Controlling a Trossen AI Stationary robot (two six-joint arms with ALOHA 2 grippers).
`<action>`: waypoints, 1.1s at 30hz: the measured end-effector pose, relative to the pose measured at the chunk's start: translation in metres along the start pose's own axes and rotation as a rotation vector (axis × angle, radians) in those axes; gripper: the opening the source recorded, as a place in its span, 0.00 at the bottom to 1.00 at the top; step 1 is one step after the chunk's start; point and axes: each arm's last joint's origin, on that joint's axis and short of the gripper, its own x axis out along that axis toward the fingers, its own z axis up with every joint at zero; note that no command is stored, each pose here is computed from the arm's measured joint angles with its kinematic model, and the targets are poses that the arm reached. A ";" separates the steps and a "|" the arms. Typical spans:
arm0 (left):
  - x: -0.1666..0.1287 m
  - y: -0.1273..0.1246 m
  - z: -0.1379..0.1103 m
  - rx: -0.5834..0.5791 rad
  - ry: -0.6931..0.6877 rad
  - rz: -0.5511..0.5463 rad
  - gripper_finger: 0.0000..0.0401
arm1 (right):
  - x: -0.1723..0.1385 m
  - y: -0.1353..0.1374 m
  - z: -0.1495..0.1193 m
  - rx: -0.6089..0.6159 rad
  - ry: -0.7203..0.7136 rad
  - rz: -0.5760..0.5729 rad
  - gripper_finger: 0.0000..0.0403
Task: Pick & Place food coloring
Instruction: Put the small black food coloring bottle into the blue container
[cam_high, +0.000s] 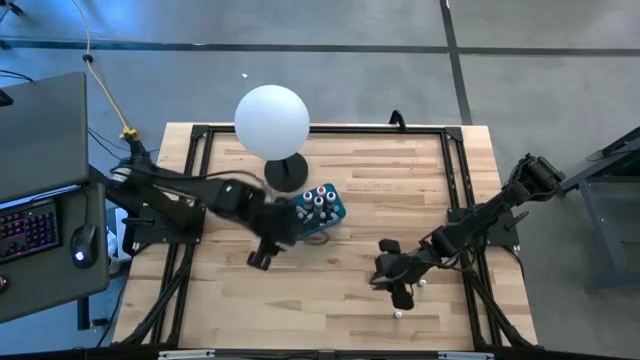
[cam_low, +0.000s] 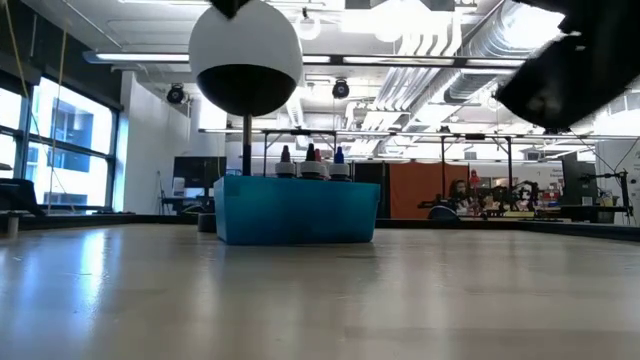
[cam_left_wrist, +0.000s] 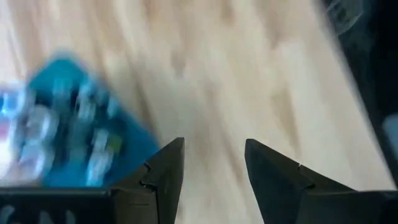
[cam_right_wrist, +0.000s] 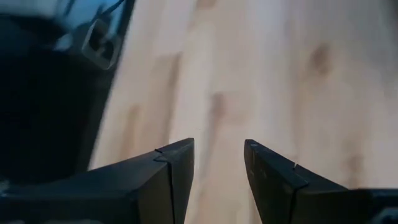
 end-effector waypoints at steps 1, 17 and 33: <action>0.002 -0.004 -0.001 0.010 -0.055 -0.005 0.42 | 0.000 0.001 -0.002 0.017 0.029 0.032 0.33; 0.088 -0.018 -0.069 -0.137 -0.056 0.017 0.42 | -0.009 -0.014 -0.037 0.109 0.506 0.008 0.33; 0.093 -0.019 -0.073 -0.230 -0.074 -0.013 0.42 | -0.019 -0.008 -0.058 0.072 0.649 -0.101 0.33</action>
